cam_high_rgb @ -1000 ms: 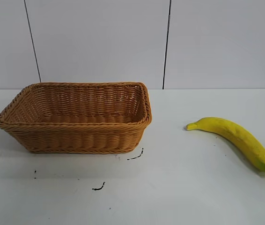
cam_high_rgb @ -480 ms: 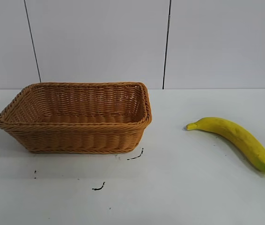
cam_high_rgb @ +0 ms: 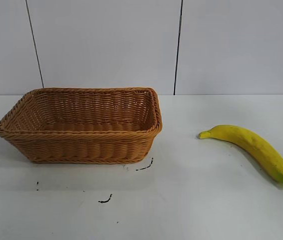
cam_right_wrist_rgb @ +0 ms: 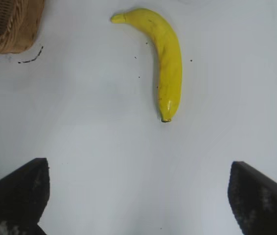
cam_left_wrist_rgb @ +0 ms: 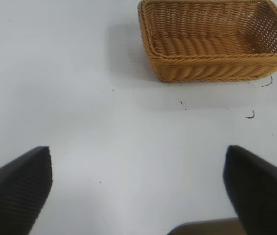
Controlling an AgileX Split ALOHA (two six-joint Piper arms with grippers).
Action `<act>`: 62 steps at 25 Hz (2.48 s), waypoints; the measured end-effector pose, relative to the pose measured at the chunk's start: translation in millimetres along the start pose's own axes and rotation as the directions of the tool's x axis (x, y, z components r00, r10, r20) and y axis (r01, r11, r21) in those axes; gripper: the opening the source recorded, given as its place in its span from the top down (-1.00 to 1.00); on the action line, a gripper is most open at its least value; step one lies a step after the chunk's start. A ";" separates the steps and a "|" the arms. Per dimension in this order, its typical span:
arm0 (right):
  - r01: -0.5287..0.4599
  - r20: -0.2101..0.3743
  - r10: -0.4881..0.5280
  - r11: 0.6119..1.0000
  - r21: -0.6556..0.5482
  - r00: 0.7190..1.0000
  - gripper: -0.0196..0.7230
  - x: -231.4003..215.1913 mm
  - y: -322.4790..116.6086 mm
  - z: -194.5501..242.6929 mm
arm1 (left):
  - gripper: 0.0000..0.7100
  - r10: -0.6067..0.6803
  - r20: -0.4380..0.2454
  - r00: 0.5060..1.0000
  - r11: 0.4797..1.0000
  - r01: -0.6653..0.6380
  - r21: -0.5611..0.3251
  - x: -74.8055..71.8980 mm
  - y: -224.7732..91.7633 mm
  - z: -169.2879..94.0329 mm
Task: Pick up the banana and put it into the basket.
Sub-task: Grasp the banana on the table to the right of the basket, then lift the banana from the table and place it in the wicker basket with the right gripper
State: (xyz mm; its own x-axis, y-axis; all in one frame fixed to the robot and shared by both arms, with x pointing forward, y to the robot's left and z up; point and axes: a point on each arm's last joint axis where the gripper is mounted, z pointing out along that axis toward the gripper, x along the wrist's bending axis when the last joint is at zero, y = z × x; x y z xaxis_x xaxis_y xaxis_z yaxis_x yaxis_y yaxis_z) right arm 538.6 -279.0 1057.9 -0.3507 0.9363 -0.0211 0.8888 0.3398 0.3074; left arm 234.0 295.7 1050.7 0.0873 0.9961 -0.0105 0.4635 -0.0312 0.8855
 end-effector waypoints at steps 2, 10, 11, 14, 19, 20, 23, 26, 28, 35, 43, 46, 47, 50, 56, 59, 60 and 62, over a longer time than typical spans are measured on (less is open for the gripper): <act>0.018 -0.005 -0.018 1.000 0.017 1.000 -0.92 -4.9 10.6 17.2 | -0.94 0.000 0.000 1.000 1.000 0.000 0.000 0.0 0.0 0.0; 0.028 0.020 -0.028 1.000 -0.014 0.999 -0.92 -21.6 39.2 96.2 | -0.94 0.000 0.000 1.000 1.000 0.000 0.000 0.0 0.0 0.0; 0.027 0.021 -0.027 1.000 -0.013 0.999 -0.92 -22.8 40.1 105.3 | -0.94 0.000 0.000 1.000 1.000 0.000 0.000 0.0 0.0 0.0; 0.015 0.014 -0.015 1.000 0.020 1.000 -0.92 -25.4 38.8 138.1 | -0.94 0.000 0.000 1.000 1.000 0.000 0.000 0.0 0.0 0.0; -0.004 0.014 0.003 0.999 0.038 1.000 -0.92 -27.9 36.0 174.4 | -0.94 0.000 0.000 1.000 1.000 0.000 0.000 0.0 0.0 0.0; -0.012 0.016 0.012 0.999 0.036 1.000 -0.92 -28.3 35.8 178.9 | -0.94 0.000 0.000 1.000 1.000 0.000 0.000 0.0 0.0 0.0; -0.025 0.020 0.024 0.999 0.032 1.000 -0.92 -29.0 35.5 186.2 | -0.94 0.000 0.000 1.000 1.000 0.000 0.000 0.0 0.0 0.0; -0.027 0.024 0.027 0.999 0.026 0.999 -0.92 -29.6 35.5 190.7 | -0.94 0.000 0.000 1.000 1.000 0.000 0.000 0.0 0.0 0.0; -0.026 0.021 0.025 0.999 0.038 0.999 -0.92 -29.5 33.8 195.8 | -0.94 0.000 0.000 1.000 1.000 0.000 0.000 0.0 0.0 0.0; -0.045 0.017 0.044 0.997 0.058 0.999 -0.83 -29.3 30.8 204.0 | -0.94 0.000 0.000 1.000 1.000 0.000 0.000 0.0 0.0 0.0; -0.049 0.031 0.048 0.997 0.055 0.998 0.15 -30.4 31.6 199.4 | -0.94 0.000 0.000 1.000 1.000 0.000 0.000 0.0 0.0 0.0; -0.020 0.061 0.019 1.000 0.007 0.998 0.15 -32.4 38.4 177.9 | -0.94 0.000 0.000 1.000 1.000 0.000 0.000 0.0 0.0 0.0; -0.010 0.071 0.010 1.000 -0.008 0.997 0.15 -32.9 40.4 170.0 | -0.94 0.000 0.000 1.000 1.000 0.000 0.000 0.0 0.0 0.0; 0.012 0.102 -0.005 0.998 -0.066 0.995 0.15 -33.6 47.3 138.8 | -0.94 0.000 0.000 1.000 1.000 0.000 0.000 0.0 0.0 0.0; 0.009 0.094 -0.005 0.999 -0.042 0.996 0.15 -36.8 70.2 88.8 | -0.94 0.000 0.000 1.000 1.000 0.000 0.000 0.0 0.0 0.0; 0.003 0.089 0.004 0.998 -0.070 0.996 0.15 -39.4 89.0 60.9 | -0.94 0.000 0.000 1.000 1.000 0.000 0.000 0.0 0.0 0.0; -0.003 0.084 0.011 0.996 -0.087 0.996 0.15 -39.6 95.3 50.7 | -0.94 0.000 0.000 1.000 1.000 0.000 0.000 0.0 0.0 0.0; -0.005 0.074 0.013 0.995 -0.103 0.997 0.15 -37.9 104.6 34.5 | -0.94 0.000 0.000 1.000 1.000 0.000 0.000 0.0 0.0 0.0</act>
State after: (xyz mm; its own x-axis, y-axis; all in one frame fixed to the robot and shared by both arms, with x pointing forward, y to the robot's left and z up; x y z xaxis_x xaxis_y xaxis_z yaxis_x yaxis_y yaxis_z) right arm 655.1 -275.8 1058.1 -0.3166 0.9445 -0.0874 0.8555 0.3241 0.4039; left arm 234.0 295.7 1050.7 0.0873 0.9961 -0.0105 0.4635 -0.0312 0.8855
